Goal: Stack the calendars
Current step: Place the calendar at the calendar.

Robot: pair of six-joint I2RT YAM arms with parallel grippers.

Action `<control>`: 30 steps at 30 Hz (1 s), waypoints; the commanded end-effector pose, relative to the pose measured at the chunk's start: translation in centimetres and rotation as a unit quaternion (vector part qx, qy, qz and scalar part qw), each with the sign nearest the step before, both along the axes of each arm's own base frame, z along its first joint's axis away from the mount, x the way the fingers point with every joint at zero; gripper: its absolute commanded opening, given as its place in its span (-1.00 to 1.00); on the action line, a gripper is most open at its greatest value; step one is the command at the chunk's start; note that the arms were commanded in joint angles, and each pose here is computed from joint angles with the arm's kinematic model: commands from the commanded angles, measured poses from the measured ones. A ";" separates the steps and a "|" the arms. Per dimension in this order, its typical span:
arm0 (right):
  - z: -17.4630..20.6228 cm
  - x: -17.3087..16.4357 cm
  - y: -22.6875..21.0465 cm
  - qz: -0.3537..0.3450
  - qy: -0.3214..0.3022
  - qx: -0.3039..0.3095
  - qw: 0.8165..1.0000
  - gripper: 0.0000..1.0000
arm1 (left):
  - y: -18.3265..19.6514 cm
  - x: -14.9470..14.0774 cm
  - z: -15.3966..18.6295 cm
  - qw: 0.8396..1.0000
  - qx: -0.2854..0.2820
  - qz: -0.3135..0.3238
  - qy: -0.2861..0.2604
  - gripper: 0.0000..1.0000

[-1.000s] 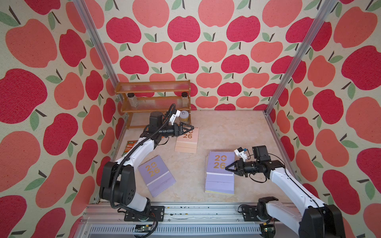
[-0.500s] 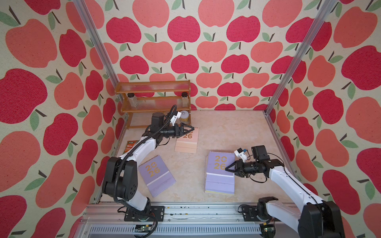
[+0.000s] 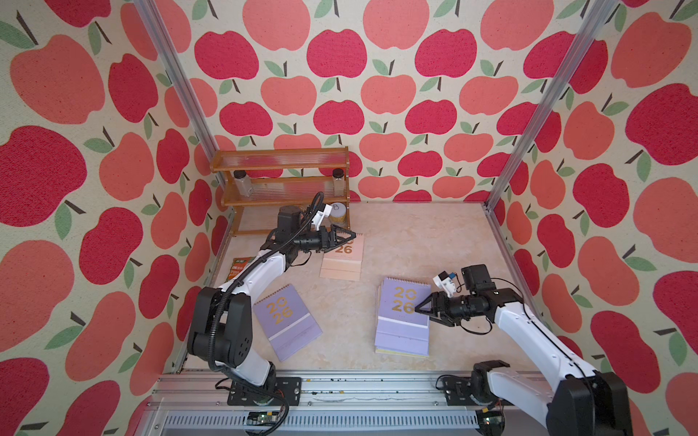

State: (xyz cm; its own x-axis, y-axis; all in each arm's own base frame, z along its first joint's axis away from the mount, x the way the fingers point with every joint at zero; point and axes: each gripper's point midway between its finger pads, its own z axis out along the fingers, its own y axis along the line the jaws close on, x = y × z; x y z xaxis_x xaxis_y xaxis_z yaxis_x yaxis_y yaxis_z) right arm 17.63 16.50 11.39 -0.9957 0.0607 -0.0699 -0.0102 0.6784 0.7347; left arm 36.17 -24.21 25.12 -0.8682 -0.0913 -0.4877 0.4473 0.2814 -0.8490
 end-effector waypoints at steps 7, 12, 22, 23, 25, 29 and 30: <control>1.1 2.2 -3.7 -0.035 -0.064 -0.129 0.989 0.32 | 0.1 0.5 0.2 1.000 0.014 0.001 -0.017 0.76; 3.7 4.9 -5.0 -0.055 -0.124 -0.174 0.975 0.41 | 1.0 1.3 -1.3 0.999 0.032 0.018 0.006 0.84; 8.4 11.1 -0.3 -0.022 -0.179 -0.096 0.979 0.46 | 5.1 4.0 -8.0 0.973 0.180 0.114 0.084 1.00; 8.7 11.7 0.4 -0.015 -0.184 -0.091 0.979 0.46 | 5.7 4.2 -8.7 0.968 0.196 0.127 0.092 0.99; 9.0 12.9 1.9 0.000 -0.187 -0.083 0.979 0.46 | 6.9 4.5 -10.1 0.954 0.235 0.156 0.103 0.99; 8.9 15.0 5.1 0.038 -0.185 -0.070 0.979 0.50 | 9.4 5.0 -12.2 0.924 0.302 0.202 0.117 0.99; 8.8 15.4 5.9 0.048 -0.182 -0.068 0.980 0.53 | 9.6 5.1 -12.5 0.920 0.310 0.207 0.119 0.99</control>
State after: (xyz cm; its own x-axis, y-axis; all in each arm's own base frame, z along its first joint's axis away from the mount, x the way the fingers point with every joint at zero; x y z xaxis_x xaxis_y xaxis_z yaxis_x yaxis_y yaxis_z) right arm 32.02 20.08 19.11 -0.9206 -0.0090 -0.3904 -0.2439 0.7940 0.5569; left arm 40.81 -17.17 14.22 -0.9150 -0.1956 -0.3528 0.0900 0.7535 -0.6513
